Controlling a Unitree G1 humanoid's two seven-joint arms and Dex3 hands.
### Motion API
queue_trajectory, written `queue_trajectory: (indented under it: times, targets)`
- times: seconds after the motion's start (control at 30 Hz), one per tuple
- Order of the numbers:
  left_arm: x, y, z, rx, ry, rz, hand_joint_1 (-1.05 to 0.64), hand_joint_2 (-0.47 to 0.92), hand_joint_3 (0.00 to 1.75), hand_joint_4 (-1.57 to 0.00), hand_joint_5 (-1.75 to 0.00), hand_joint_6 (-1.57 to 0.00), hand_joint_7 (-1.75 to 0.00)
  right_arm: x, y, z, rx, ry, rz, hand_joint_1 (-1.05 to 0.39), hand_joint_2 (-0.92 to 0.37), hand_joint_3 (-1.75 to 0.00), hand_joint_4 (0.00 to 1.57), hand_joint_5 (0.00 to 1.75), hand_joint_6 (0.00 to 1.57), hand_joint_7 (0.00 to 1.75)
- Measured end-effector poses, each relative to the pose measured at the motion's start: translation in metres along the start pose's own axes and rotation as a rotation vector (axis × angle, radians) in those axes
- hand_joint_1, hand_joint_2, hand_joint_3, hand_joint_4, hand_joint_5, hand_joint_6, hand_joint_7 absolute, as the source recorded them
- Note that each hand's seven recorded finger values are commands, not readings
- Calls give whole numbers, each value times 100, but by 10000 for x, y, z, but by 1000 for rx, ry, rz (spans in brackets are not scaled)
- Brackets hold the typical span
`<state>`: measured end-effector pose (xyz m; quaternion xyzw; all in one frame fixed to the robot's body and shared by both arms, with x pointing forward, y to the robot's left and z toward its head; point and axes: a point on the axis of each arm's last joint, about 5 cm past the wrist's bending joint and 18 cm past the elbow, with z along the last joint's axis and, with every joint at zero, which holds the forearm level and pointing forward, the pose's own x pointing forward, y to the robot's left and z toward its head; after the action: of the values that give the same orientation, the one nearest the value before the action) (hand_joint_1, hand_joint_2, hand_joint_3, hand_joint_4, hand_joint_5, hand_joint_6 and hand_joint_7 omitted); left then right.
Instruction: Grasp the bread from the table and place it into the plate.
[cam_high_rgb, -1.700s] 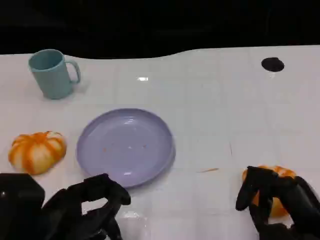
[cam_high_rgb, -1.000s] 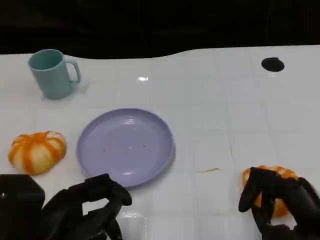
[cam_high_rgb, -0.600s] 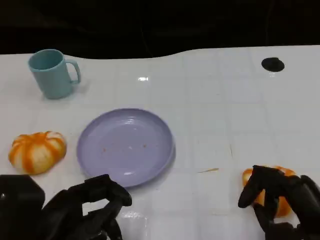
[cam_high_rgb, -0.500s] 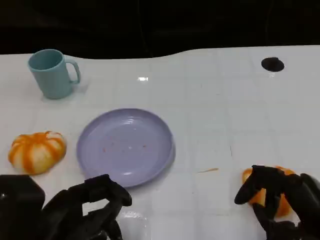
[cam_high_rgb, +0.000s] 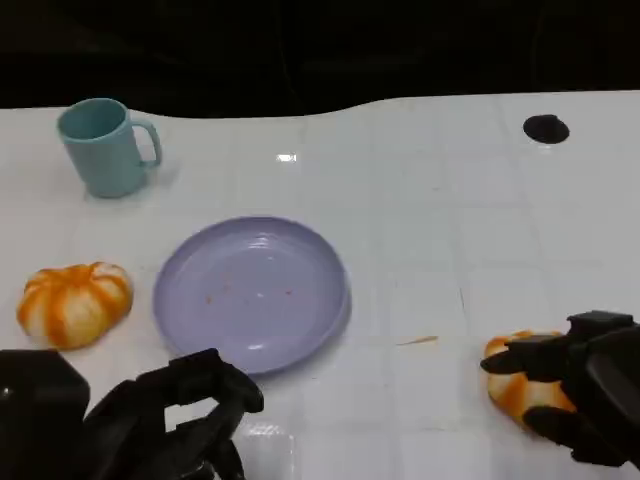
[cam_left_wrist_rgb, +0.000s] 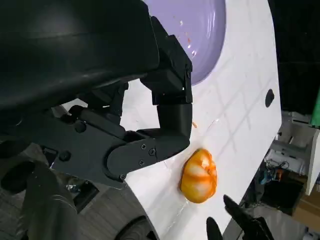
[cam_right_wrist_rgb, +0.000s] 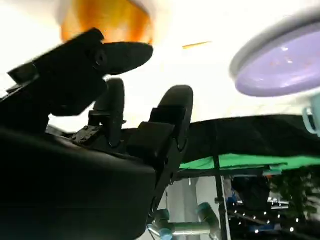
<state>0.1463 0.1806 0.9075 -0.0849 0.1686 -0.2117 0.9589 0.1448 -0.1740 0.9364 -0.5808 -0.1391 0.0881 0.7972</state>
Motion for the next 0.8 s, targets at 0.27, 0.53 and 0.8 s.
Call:
queue_trajectory:
  times: [0.27, 0.53, 0.8]
  targets:
    - [1, 0, -2, -1, 1, 0, -38, 85, 64, -69, -175, -64, -139, 5, -220, 80, -91, 30, 156, -61, -81, -1, 22, 35, 38, 0]
    - [4, -6, -4, -1, 1, -3, -40, 85, 63, -70, -175, -66, -138, 86, -243, 119, -165, 36, 236, -63, -81, 0, 23, 32, 36, 1]
    - [0, -12, -7, -2, 1, -4, -40, 85, 63, -71, -175, -66, -138, 151, -113, 46, -198, 84, 307, -57, -81, -1, 26, 25, 39, 1]
